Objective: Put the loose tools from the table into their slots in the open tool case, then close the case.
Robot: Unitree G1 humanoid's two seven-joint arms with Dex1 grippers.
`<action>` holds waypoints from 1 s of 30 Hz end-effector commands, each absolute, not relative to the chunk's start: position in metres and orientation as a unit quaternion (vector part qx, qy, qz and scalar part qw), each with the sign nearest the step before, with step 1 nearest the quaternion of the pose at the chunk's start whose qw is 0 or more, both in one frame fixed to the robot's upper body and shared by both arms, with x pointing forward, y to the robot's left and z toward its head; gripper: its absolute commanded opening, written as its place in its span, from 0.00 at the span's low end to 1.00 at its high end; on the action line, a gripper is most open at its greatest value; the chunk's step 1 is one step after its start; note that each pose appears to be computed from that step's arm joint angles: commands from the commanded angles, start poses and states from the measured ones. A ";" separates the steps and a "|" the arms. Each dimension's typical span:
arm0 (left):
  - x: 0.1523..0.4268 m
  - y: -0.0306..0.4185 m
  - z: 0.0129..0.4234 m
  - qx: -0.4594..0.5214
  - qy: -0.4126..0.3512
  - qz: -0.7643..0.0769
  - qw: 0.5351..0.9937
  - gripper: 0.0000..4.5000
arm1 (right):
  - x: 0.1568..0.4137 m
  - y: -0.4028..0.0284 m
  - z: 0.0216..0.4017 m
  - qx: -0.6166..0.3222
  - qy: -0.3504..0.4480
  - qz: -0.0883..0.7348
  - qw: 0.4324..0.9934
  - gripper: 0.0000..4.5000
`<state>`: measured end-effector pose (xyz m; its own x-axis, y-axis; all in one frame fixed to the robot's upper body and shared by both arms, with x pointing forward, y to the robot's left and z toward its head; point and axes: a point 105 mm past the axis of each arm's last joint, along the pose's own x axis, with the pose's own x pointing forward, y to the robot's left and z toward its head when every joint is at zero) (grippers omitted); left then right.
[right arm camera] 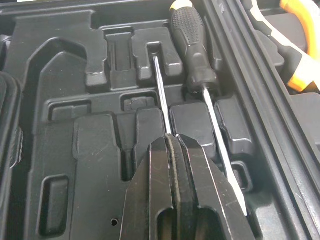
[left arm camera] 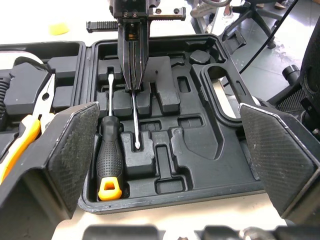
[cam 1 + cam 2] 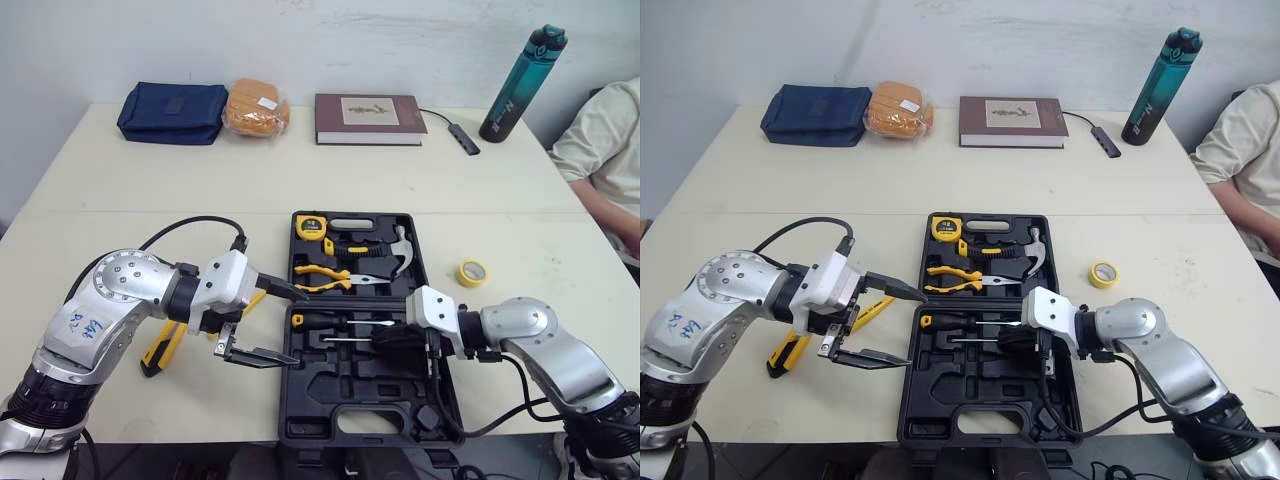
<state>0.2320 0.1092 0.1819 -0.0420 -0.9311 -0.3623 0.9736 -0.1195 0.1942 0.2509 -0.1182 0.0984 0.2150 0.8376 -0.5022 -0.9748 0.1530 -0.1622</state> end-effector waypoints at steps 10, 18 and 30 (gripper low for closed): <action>0.247 0.124 0.180 0.159 0.045 -0.653 0.739 1.00 | 0.249 -0.135 0.130 -0.176 0.108 0.550 0.809 0.02; 0.245 0.189 0.161 0.110 0.108 -0.534 0.831 1.00 | 0.225 -0.186 0.164 -0.144 0.125 0.488 0.852 0.73; 0.230 0.331 0.150 0.088 0.160 -0.276 0.944 1.00 | 0.209 -0.310 0.182 -0.139 0.155 0.264 0.942 0.99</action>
